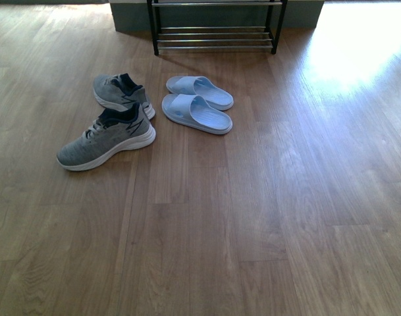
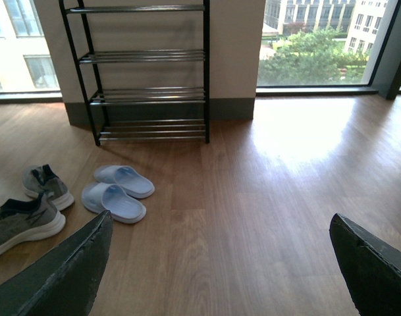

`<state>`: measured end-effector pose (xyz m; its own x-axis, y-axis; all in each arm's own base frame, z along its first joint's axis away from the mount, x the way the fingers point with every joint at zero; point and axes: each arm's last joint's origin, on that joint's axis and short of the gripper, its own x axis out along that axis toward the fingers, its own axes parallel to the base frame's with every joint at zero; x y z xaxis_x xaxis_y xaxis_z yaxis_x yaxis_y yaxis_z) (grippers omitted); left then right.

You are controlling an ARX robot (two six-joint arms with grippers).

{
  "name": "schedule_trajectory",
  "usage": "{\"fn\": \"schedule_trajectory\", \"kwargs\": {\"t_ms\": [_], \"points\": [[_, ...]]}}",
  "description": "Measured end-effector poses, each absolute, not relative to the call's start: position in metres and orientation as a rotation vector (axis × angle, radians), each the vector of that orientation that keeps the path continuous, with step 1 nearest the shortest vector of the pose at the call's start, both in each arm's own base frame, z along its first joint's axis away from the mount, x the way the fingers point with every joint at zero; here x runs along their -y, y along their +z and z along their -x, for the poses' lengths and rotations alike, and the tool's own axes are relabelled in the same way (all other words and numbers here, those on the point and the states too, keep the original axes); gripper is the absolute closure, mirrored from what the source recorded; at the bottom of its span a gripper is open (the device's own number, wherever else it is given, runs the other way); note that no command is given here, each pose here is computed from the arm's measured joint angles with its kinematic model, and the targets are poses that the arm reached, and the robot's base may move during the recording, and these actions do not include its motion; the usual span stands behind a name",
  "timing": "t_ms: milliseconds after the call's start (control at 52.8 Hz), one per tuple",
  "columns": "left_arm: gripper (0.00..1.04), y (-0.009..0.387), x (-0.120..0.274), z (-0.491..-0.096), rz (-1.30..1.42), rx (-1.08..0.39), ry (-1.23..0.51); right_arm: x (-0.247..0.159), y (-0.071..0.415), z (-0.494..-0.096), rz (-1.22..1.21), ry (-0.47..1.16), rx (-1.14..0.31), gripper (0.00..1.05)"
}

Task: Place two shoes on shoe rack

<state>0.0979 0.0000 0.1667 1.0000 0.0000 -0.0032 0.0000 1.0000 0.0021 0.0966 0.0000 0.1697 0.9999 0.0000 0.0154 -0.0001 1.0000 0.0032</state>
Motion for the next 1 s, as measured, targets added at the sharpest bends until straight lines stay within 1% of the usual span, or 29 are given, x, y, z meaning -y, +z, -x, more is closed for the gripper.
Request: {"fn": "schedule_trajectory", "kwargs": {"t_ms": [1004], "points": [[0.09, 0.1667, 0.0000, -0.0979, -0.002, -0.003, 0.000, 0.0000, 0.1697, -0.0966, -0.003, 0.000, 0.015, 0.09]]}}
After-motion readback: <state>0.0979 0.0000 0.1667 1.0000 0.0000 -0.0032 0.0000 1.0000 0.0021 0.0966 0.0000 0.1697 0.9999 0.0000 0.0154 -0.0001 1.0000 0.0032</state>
